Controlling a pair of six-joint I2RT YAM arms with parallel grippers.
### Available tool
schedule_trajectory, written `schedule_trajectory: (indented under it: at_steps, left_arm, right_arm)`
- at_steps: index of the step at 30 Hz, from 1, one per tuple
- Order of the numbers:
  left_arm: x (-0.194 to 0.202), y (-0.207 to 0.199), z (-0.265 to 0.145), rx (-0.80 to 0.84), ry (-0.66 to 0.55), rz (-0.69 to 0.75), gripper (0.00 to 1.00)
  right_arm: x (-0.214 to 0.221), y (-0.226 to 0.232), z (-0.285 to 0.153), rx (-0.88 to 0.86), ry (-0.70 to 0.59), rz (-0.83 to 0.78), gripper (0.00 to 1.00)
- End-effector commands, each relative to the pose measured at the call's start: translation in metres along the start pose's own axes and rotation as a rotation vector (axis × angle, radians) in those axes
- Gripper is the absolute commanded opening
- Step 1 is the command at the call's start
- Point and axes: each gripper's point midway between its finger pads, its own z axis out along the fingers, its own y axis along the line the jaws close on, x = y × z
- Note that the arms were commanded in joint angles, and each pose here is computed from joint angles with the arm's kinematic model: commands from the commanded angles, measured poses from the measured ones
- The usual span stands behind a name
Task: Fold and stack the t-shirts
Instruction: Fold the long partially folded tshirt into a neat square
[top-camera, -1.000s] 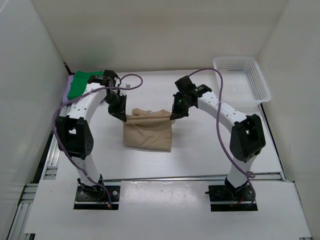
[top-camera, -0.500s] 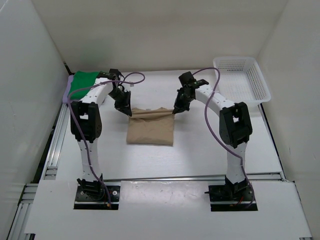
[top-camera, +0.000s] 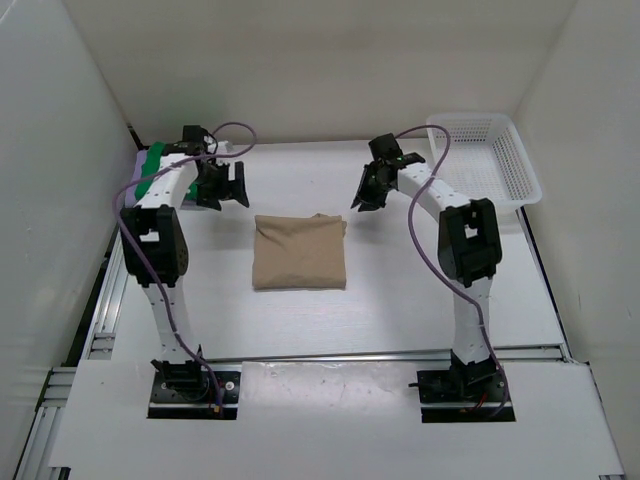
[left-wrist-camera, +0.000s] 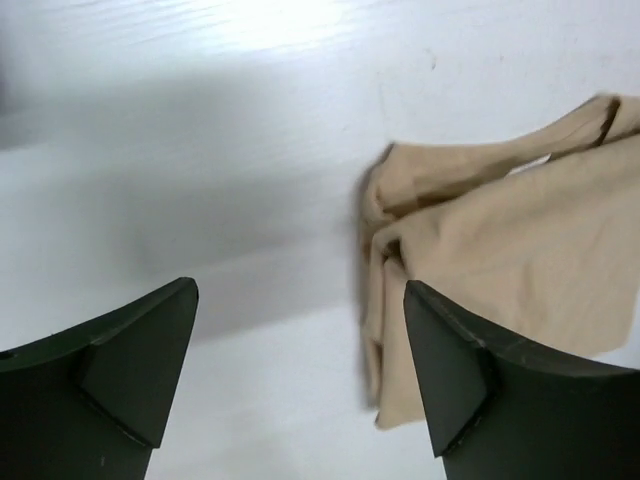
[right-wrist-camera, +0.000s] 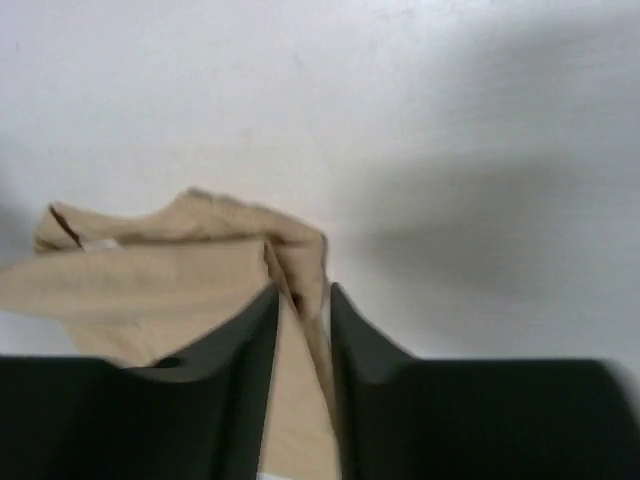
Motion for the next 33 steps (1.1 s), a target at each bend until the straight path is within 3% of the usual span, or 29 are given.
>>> schedule_trajectory:
  at_steps: [1,3,4,5,9,11,15,20,23,24,27,28,30,33]
  left_arm:
    - [-0.037,-0.026,-0.064,-0.031,-0.279,0.118,0.93]
    - [-0.013,-0.055,-0.050,0.001,-0.220,0.167,0.68]
    - [-0.001,-0.063,-0.042,0.019,-0.182,0.179,0.35]
    - [0.013,-0.069,-0.033,0.026,-0.127,0.185,0.24]
    - [0.063,-0.087,0.017,0.077,0.119,0.183,0.13]
    - [0.057,-0.088,0.026,0.089,0.127,0.181,0.13]
    - [0.035,-0.075,0.048,0.040,0.108,0.178,0.18]
    - [0.001,-0.064,0.054,0.040,0.014,0.174,0.52]
    - [-0.010,-0.063,0.051,0.077,-0.031,0.168,0.63]
    - [-0.013,-0.066,0.049,0.088,-0.041,0.172,0.74]
    - [-0.025,-0.063,0.036,0.134,-0.075,0.151,0.90]
    - [-0.026,-0.067,0.031,0.150,-0.084,0.156,1.00]
    - [-0.034,-0.061,0.010,0.153,-0.128,0.144,1.00]
    - [-0.037,-0.056,-0.020,0.132,-0.181,0.140,1.00]
  right_arm:
    - [0.012,0.046,-0.045,-0.094,-0.117,-0.152,0.22]
    - [0.032,0.049,-0.038,-0.089,-0.081,-0.175,0.13]
    - [0.046,0.056,-0.032,-0.106,-0.043,-0.182,0.06]
    - [0.052,0.057,-0.027,-0.119,-0.011,-0.156,0.03]
    - [0.071,0.073,-0.003,-0.169,0.093,-0.115,0.00]
    - [0.073,0.072,0.015,-0.166,0.117,-0.098,0.00]
    - [0.056,0.072,0.044,-0.145,0.094,-0.044,0.00]
    - [0.016,0.062,0.052,-0.132,0.026,0.105,0.00]
    - [0.008,0.050,0.066,-0.118,0.025,0.136,0.00]
    - [0.007,0.050,0.068,-0.119,0.023,0.136,0.00]
    - [-0.008,0.048,0.060,-0.130,-0.004,0.140,0.00]
    - [-0.010,0.051,0.056,-0.136,-0.010,0.138,0.00]
    - [-0.027,0.054,0.037,-0.161,-0.053,0.119,0.04]
    - [-0.032,0.060,0.009,-0.172,-0.086,0.049,0.20]
